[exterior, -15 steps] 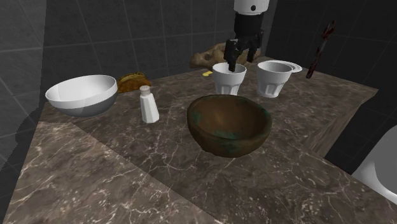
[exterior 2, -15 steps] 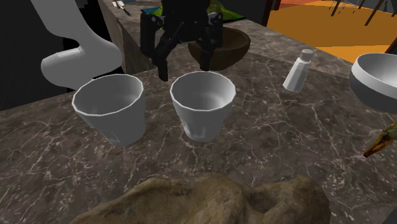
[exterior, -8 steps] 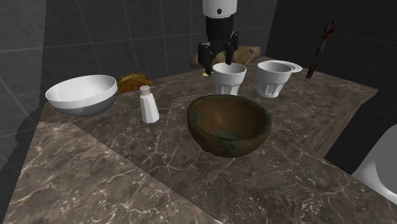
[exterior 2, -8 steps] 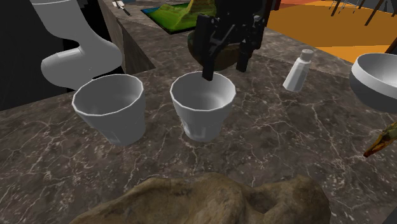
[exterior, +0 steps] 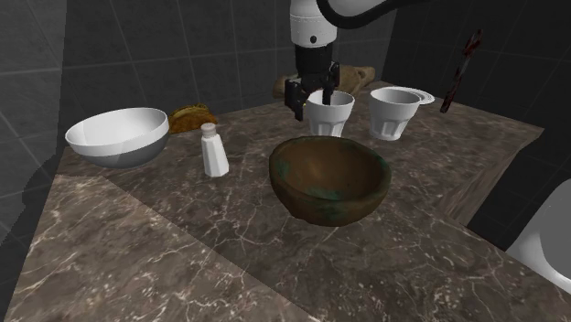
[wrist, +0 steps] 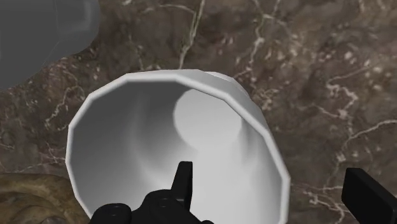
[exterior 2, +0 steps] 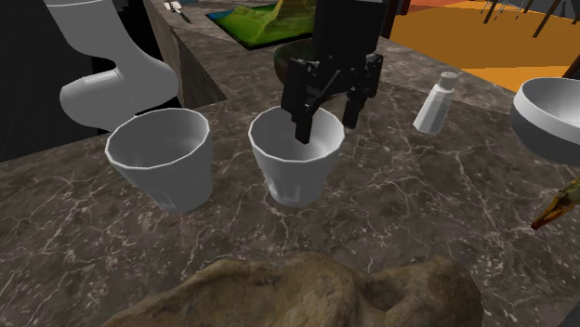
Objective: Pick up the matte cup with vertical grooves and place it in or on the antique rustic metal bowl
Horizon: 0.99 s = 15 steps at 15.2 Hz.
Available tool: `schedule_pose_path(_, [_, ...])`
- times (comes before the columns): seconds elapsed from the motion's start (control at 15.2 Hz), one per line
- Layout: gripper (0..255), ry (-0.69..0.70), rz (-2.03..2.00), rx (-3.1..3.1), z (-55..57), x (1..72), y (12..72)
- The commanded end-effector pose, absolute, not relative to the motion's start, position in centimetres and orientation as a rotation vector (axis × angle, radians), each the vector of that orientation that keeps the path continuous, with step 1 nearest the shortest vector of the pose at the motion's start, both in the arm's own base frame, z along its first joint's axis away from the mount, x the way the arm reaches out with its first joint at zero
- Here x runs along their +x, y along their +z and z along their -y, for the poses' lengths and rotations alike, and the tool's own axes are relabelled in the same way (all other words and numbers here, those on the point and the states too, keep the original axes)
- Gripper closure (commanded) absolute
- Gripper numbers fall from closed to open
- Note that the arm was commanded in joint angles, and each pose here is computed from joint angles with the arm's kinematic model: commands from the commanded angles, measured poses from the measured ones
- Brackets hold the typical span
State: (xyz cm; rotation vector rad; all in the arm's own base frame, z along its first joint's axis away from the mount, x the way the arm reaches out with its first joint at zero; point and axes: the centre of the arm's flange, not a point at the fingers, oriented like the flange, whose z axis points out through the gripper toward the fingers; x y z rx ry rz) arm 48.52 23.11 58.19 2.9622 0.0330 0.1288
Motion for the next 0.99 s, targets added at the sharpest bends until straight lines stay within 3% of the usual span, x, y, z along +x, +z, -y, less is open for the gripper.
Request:
schedule_pose_path(0.0, [0,0.13,-0.033,2.962,-23.05,48.48,57.96])
schedule_pose_path(0.33, [0,0.129,-0.033,2.962,-23.05,48.48,57.97])
schedule_pose_path(0.4, [255,0.129,-0.033,2.962,-23.05,48.48,57.97])
schedule_pose_path(0.92, [255,0.129,-0.033,2.962,-23.06,48.5,57.95])
